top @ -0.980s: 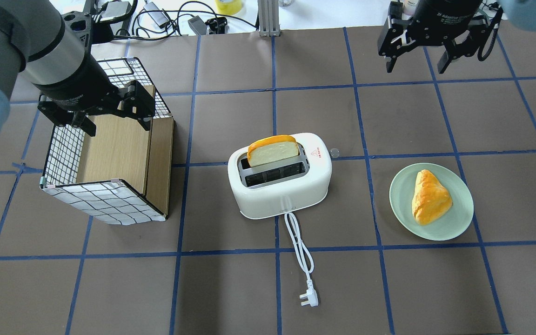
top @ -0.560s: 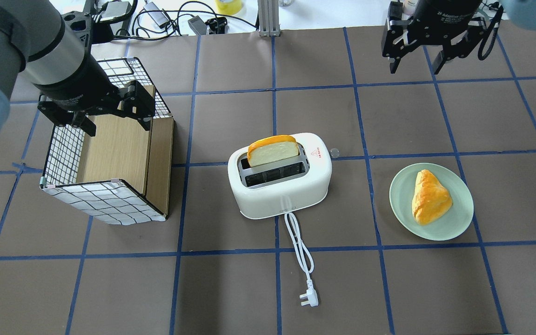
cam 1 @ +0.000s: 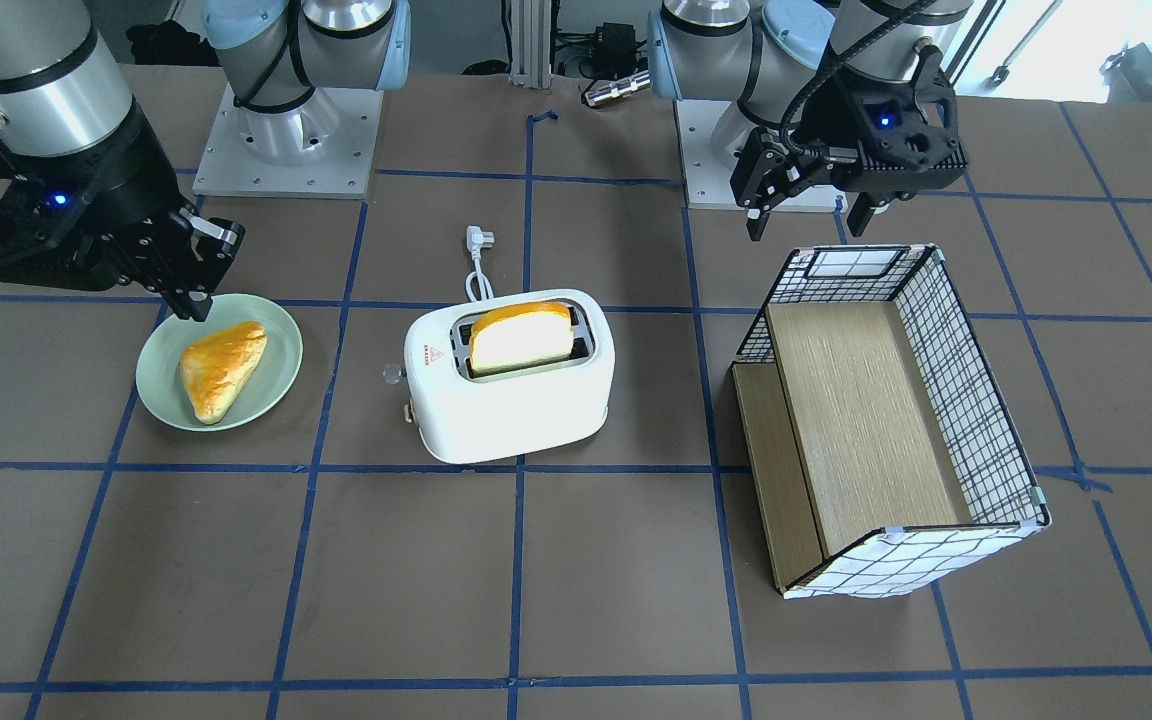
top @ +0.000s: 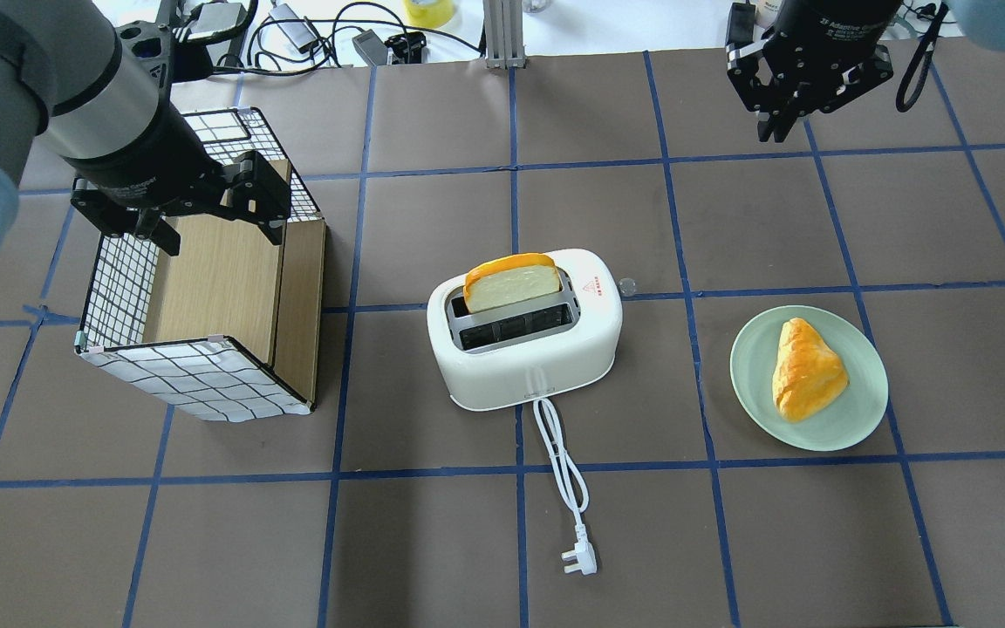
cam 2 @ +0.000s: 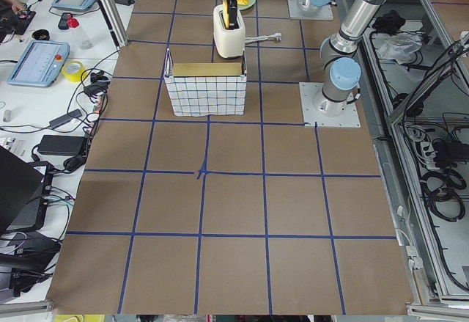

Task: Press toaster with right arm
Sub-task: 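Move the right gripper toward the toaster's lever side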

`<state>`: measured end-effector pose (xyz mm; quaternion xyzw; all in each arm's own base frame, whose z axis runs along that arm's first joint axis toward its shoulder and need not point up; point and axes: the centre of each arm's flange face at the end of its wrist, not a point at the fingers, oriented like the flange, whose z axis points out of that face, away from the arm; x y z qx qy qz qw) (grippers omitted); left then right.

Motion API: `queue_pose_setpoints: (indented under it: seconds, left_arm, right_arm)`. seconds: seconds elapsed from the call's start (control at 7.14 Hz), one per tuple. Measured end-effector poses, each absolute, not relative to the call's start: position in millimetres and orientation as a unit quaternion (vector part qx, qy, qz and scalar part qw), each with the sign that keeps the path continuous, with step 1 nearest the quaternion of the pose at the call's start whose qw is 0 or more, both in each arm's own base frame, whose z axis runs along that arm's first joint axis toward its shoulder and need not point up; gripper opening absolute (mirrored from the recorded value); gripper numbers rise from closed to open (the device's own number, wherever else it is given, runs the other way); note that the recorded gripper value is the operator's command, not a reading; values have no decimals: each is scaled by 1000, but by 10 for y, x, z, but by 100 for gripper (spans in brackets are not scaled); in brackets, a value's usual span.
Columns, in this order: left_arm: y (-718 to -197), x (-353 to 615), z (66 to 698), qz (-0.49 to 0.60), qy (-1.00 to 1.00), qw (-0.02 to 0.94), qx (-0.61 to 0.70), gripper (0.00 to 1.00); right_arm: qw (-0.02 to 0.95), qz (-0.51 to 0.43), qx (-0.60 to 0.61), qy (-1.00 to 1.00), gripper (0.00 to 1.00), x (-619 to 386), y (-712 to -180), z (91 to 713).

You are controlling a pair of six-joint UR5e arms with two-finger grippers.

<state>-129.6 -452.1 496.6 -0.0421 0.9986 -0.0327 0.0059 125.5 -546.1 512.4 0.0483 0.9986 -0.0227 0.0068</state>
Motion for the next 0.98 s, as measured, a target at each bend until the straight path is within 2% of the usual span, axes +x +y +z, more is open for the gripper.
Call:
queue_pose_setpoints:
  seconds: [0.56,0.98]
  left_arm:
    - [-4521,-1296,4966,-33,999,6,-42,100]
    - [-4521,-1296,4966,-33,999,6,-42,100]
  right_arm:
    - [151,12,54,987,0,1311,-5539,4824]
    - [295,49,9,954,0,1084,-5463,4015]
